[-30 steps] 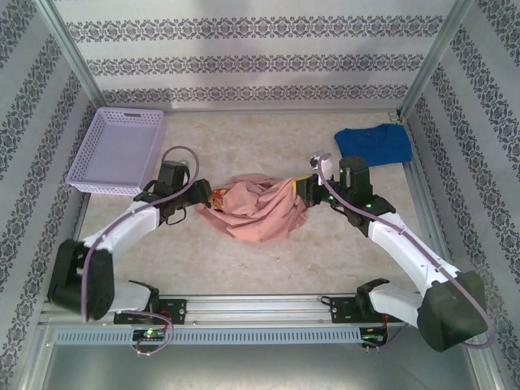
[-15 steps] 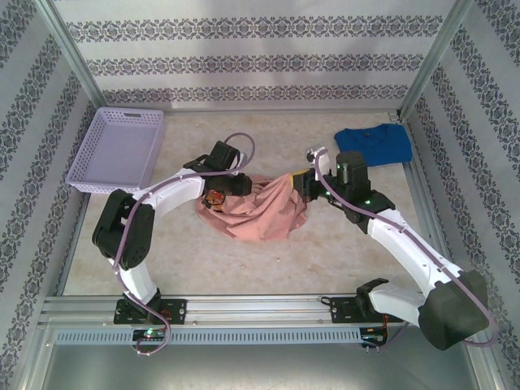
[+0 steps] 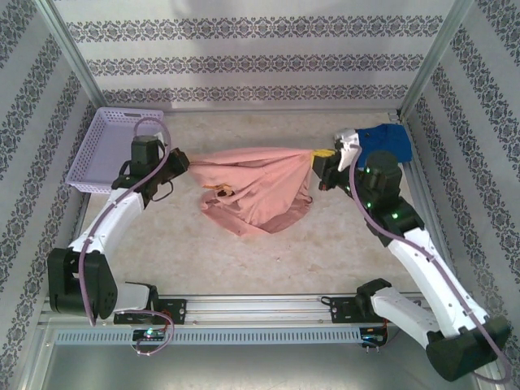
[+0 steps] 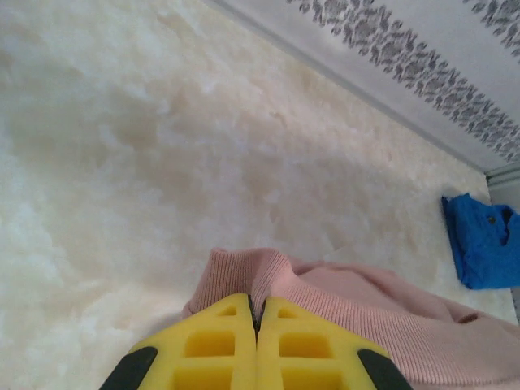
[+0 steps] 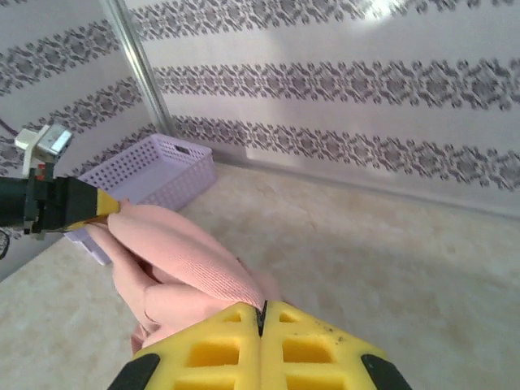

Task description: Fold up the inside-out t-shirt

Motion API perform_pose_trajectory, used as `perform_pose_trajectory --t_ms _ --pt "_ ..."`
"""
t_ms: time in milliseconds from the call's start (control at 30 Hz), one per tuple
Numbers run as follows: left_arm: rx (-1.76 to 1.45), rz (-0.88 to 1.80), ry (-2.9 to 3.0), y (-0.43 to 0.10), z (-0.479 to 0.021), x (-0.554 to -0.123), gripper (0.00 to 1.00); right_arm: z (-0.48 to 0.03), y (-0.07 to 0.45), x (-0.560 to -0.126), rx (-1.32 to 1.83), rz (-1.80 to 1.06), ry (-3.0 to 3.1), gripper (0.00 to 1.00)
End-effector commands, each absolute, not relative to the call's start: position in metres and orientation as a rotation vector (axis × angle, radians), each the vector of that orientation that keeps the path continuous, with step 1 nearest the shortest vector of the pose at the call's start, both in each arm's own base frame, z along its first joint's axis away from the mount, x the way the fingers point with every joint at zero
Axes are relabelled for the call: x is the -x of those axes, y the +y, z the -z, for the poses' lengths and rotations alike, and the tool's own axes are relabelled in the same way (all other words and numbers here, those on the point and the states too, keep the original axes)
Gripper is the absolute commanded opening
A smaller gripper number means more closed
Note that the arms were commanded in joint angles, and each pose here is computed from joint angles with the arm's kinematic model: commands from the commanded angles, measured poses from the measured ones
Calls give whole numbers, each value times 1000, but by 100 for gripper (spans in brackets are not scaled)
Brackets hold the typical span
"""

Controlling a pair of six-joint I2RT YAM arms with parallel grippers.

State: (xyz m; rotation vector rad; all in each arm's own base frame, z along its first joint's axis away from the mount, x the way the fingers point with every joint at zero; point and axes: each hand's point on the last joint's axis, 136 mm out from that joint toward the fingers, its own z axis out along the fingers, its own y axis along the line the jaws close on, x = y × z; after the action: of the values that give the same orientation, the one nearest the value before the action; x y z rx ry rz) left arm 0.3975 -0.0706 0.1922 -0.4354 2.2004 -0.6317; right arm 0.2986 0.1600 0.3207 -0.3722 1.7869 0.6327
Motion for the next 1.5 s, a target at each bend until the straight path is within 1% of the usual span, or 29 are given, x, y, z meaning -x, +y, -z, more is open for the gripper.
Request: perform_pose_trajectory --t_ms 0,67,133,200,300,400,500,667,767,833,867,933,1067,1100,1200,1367,1467 --pt "480 635 2323 -77 -134 -381 0 -244 150 -297 261 -623 1991 0" --pt "456 570 2385 -76 -113 -368 2 -211 154 -289 232 -659 2062 0" --pt "409 520 2412 -76 -106 -357 10 -187 158 -281 221 -671 2116 0" --pt "314 475 2394 -83 -115 -348 30 -171 164 -275 235 -679 2155 0" --pt "43 397 2337 -115 -138 -334 53 -162 170 -272 264 -668 2204 0" --pt "-240 399 2283 -157 -151 -324 70 -163 172 -276 281 -641 2224 0" --pt "-450 464 2272 -195 -151 -321 76 -172 172 -282 303 -620 2209 0" --pt "-749 486 2313 -241 -131 -314 80 -193 171 -289 326 -602 2168 0" --pt "-826 476 2374 -253 -114 -318 80 -200 170 -291 339 -599 2156 0" --pt "-843 462 2414 -255 -105 -322 77 -204 169 -292 344 -588 2150 0" --pt "-846 460 2426 -256 -102 -324 72 -206 167 -293 342 -579 2147 0" --pt "-828 471 2434 -259 -101 -328 57 -210 164 -294 339 -574 2134 0" --pt "-771 530 2406 -272 -121 -342 15 -214 165 -296 354 -573 2118 0" --pt "-749 542 2391 -273 -133 -346 10 -214 166 -297 362 -567 2116 0" --pt "-655 593 2333 -271 -177 -352 0 -210 165 -301 389 -525 2120 0" --pt "-535 817 2231 -267 -249 -336 0 -208 170 -311 461 -423 2143 0" --pt "-492 932 2219 -264 -275 -323 0 -209 172 -323 474 -315 2160 0"
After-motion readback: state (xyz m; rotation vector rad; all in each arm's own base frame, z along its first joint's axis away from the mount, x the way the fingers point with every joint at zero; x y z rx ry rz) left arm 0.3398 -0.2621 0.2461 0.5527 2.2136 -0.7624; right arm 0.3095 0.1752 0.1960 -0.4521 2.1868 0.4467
